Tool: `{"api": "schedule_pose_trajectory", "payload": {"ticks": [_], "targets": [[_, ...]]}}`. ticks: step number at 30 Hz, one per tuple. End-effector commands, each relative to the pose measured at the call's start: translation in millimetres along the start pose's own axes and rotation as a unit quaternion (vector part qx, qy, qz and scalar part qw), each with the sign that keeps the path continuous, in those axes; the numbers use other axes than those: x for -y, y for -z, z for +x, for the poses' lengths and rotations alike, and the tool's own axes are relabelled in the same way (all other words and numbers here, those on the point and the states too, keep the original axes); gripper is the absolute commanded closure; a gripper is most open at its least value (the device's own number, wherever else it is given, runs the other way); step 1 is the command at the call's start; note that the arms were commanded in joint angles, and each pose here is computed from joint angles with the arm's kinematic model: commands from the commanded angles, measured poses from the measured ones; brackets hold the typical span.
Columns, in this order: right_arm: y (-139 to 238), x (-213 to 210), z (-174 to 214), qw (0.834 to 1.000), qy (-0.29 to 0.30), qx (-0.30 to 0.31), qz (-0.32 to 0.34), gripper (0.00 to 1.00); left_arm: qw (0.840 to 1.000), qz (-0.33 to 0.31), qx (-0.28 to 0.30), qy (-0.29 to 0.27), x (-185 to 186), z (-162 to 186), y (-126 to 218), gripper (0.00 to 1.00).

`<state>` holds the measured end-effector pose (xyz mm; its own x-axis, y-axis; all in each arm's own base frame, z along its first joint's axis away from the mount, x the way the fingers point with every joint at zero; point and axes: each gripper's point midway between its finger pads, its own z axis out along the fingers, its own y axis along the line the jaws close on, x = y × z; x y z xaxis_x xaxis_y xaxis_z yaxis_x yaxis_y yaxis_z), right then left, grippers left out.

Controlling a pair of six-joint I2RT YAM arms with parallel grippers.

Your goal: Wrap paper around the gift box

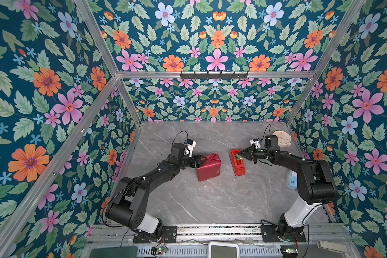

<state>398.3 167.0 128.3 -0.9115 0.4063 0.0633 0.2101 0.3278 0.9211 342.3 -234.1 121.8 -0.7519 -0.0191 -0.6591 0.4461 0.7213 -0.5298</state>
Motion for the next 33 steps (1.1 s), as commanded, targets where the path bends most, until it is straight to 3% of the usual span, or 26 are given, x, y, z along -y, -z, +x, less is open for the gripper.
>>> {"api": "schedule_pose_trajectory", "payload": {"ticks": [1,11,13,16,26,33], "targets": [[2,-12,-7,1.000,0.012,0.010,-0.010,1.00,0.997,-0.058,-0.054,0.017,-25,32,1,0.25],[11,-21,15,1.000,0.002,-0.009,-0.013,1.00,0.997,-0.058,-0.052,0.018,-25,30,1,0.25],[18,-34,21,1.000,0.024,0.003,-0.006,1.00,0.997,-0.058,-0.051,0.017,-25,30,1,0.25],[12,-31,31,1.000,0.009,-0.022,-0.011,1.00,0.997,-0.057,-0.051,0.018,-25,30,1,0.25],[30,-46,46,1.000,0.023,-0.007,-0.010,1.00,0.997,-0.058,-0.049,0.016,-24,30,3,0.25],[35,-27,66,1.000,0.000,-0.018,0.002,1.00,0.997,-0.058,-0.049,0.016,-25,31,3,0.25]]}}
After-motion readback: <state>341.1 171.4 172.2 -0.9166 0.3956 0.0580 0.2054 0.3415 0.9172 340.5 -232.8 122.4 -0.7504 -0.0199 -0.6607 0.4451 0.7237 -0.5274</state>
